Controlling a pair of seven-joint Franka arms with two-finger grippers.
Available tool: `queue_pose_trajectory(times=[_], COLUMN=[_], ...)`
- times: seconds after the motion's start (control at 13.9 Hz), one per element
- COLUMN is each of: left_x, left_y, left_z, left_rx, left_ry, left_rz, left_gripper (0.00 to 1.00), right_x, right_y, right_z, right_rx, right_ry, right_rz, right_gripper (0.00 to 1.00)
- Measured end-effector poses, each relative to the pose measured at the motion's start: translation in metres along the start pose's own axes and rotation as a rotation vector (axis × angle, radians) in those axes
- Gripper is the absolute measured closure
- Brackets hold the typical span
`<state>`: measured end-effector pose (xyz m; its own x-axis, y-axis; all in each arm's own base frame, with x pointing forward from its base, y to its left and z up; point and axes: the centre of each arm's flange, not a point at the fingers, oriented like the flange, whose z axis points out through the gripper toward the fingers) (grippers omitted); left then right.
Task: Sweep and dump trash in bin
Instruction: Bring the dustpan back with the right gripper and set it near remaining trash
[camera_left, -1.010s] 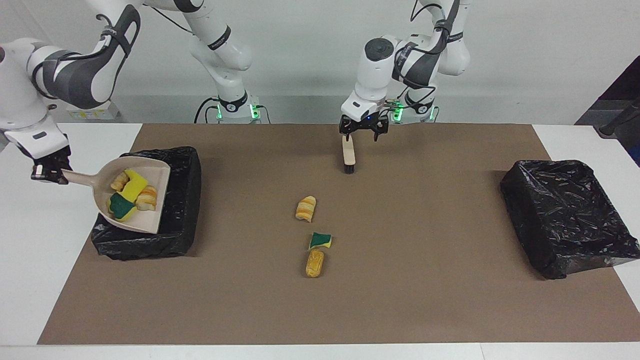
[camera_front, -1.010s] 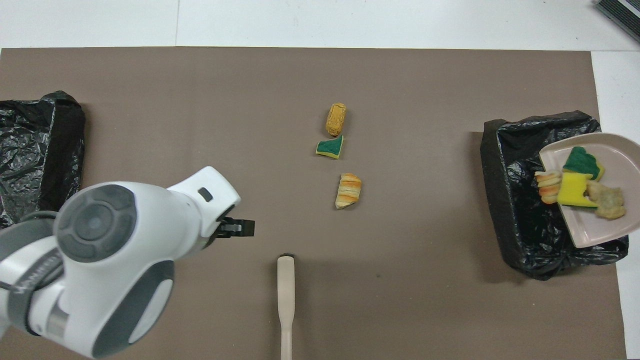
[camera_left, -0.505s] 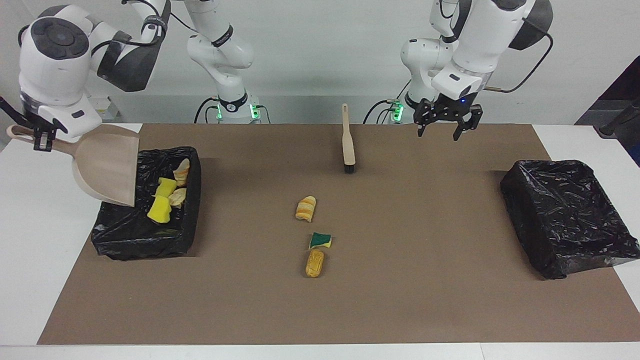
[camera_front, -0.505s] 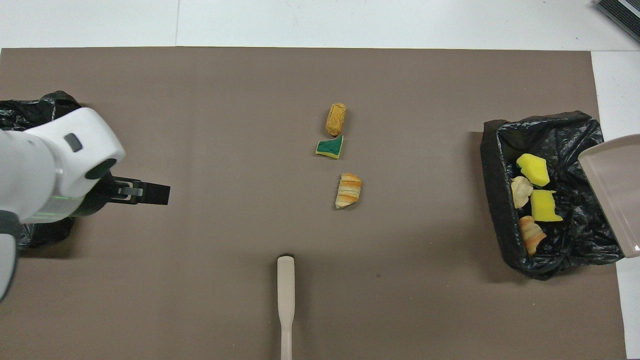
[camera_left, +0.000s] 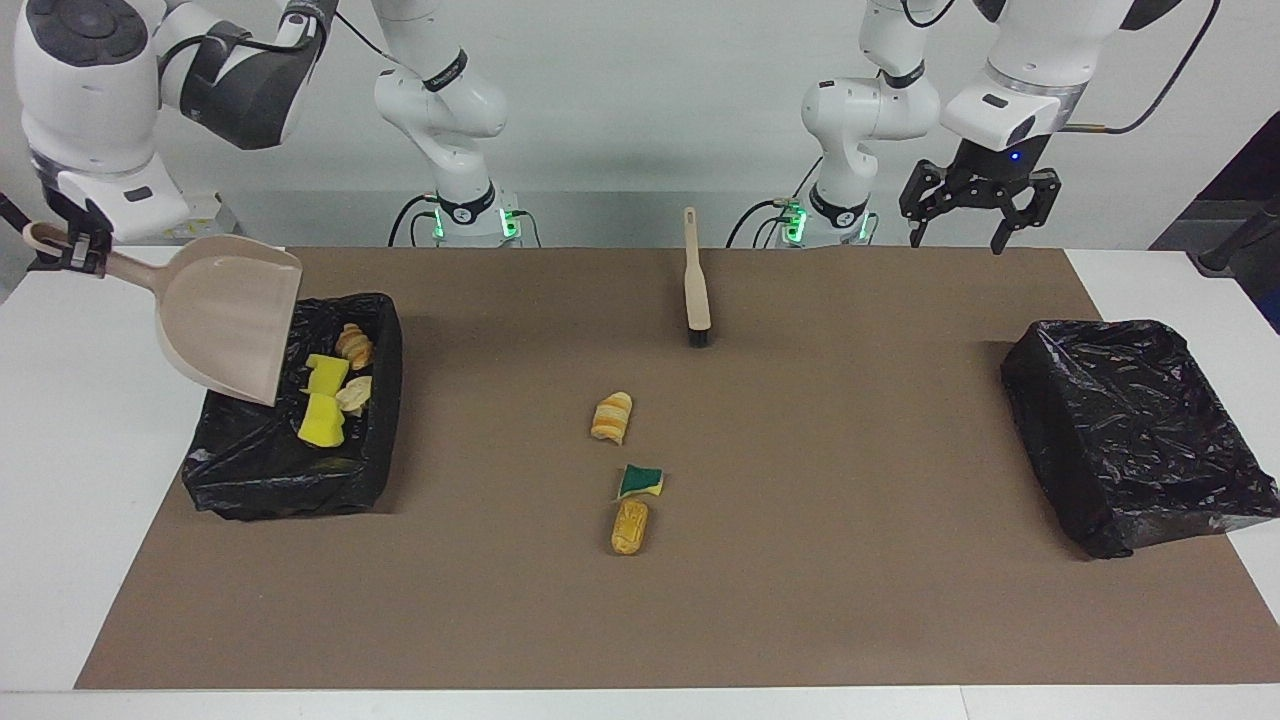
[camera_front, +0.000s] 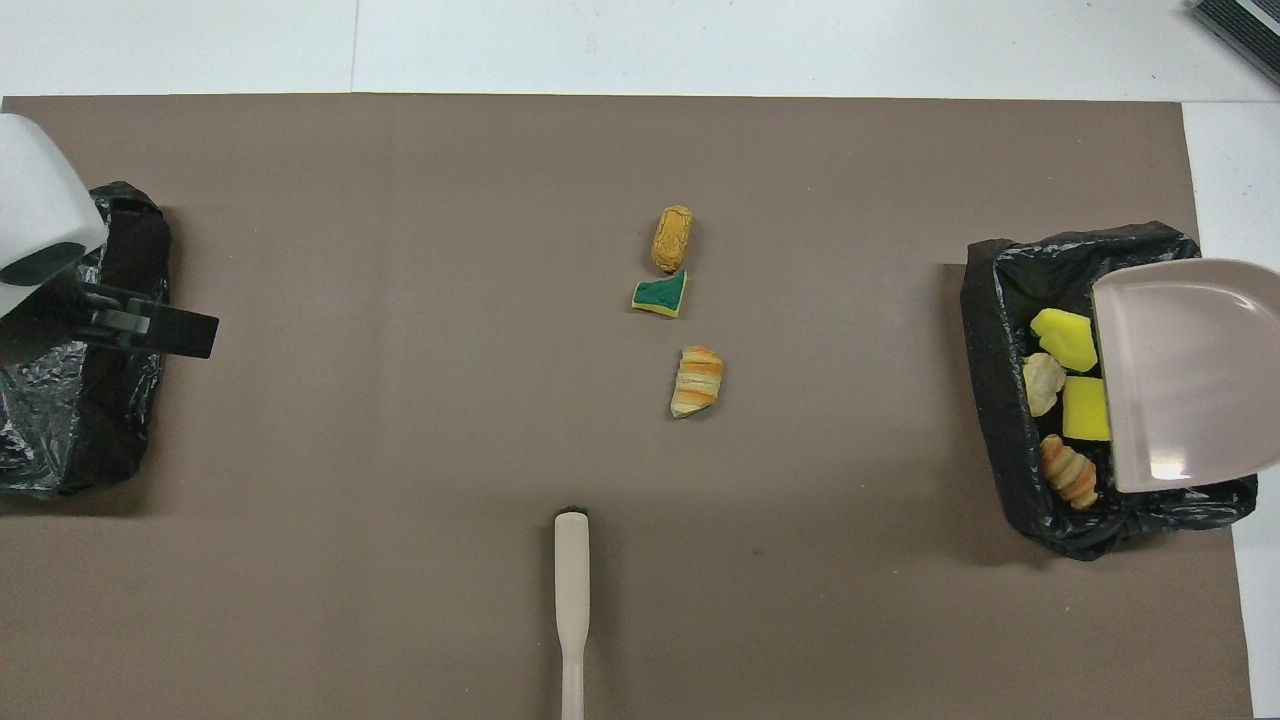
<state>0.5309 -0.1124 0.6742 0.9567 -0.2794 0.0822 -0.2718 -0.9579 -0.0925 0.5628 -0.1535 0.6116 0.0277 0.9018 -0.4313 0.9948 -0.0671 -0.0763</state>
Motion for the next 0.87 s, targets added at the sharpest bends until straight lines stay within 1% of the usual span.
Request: queue_pose_trajectory(times=[0.14, 0.29, 0.51, 0.79, 0.87], left_x=[0.008, 0.011, 0.010, 0.010, 0.010], left_y=[-0.006, -0.025, -0.038, -0.037, -0.037], left_z=[0.007, 0.012, 0.007, 0.006, 0.006], left_rx=[-0.029, -0.084, -0.094, -0.094, -0.094], left_ry=[-0.020, -0.023, -0.008, -0.006, -0.006], left_rz=[-0.012, -0.049, -0.066, -0.065, -0.065], left_gripper=[0.00, 0.00, 0.00, 0.00, 0.00], right_x=[0.022, 0.062, 0.138, 0.224, 0.247], right_y=[0.000, -0.001, -0.007, -0.008, -0.005], right_z=[-0.002, -0.011, -0.041, -0.067, -0.068], right_rx=[0.012, 0.021, 0.035, 0.042, 0.038], right_ry=[0.091, 0.179, 0.248, 0.362, 0.380], right_rz=[0.099, 0.217, 0.402, 0.569, 0.611], right_gripper=[0.67, 0.67, 0.67, 0.67, 0.67])
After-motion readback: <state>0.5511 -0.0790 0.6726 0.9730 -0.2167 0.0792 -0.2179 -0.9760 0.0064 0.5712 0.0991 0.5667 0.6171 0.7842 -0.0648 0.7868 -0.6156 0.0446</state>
